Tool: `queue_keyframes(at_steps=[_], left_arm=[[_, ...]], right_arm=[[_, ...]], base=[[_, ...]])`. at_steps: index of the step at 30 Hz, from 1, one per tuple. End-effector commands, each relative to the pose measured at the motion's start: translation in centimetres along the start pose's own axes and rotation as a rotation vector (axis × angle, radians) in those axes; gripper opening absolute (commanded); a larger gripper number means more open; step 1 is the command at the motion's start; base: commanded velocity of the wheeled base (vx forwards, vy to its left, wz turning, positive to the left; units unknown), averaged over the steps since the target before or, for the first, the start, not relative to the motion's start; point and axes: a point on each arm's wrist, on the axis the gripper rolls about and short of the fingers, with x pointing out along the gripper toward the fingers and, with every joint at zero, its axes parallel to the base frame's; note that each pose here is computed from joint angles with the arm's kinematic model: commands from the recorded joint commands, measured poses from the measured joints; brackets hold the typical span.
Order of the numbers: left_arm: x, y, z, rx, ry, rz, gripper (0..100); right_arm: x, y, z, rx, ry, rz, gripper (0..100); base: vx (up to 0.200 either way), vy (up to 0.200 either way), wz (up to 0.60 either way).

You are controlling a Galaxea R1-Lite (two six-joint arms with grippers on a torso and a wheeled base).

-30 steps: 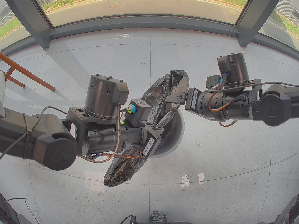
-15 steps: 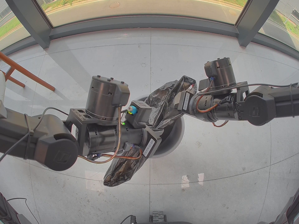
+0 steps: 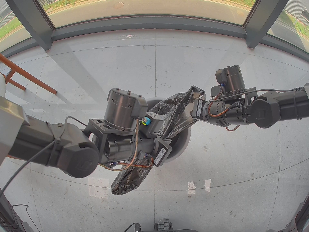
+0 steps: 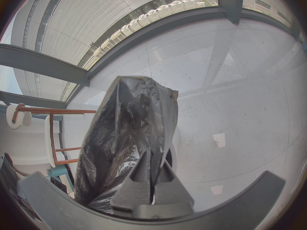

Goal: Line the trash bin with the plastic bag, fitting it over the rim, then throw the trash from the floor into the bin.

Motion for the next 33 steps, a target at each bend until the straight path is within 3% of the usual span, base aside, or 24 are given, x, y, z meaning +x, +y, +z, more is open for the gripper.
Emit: queue_keyframes(at_steps=[1, 13, 14, 25, 33], left_arm=[[1.5, 0.0, -0.6, -0.003, 0.027, -0.002, 0], [4.7, 0.1, 0.0, -0.005, 0.013, -0.004, 0], [4.7, 0.1, 0.0, -0.005, 0.013, -0.004, 100], [5.3, 0.1, -0.6, -0.034, 0.025, -0.004, 100], [6.3, 0.2, -1.2, -0.048, 0.053, 0.044, 100]], right_arm=[[0.2, -0.2, 0.0, 0.001, 0.002, -0.003, 0], [1.0, -0.7, -0.8, -0.006, 0.035, -0.023, 0], [1.1, -0.8, -0.8, -0.004, 0.035, -0.024, 0], [1.1, -2.2, -1.0, -0.009, 0.052, -0.056, 0], [1.0, -2.1, -1.2, -0.012, 0.053, -0.054, 0]], base=[[0.000, 0.000, 0.00], [0.000, 0.000, 0.00], [0.000, 0.000, 0.00], [0.000, 0.000, 0.00], [0.000, 0.000, 0.00]])
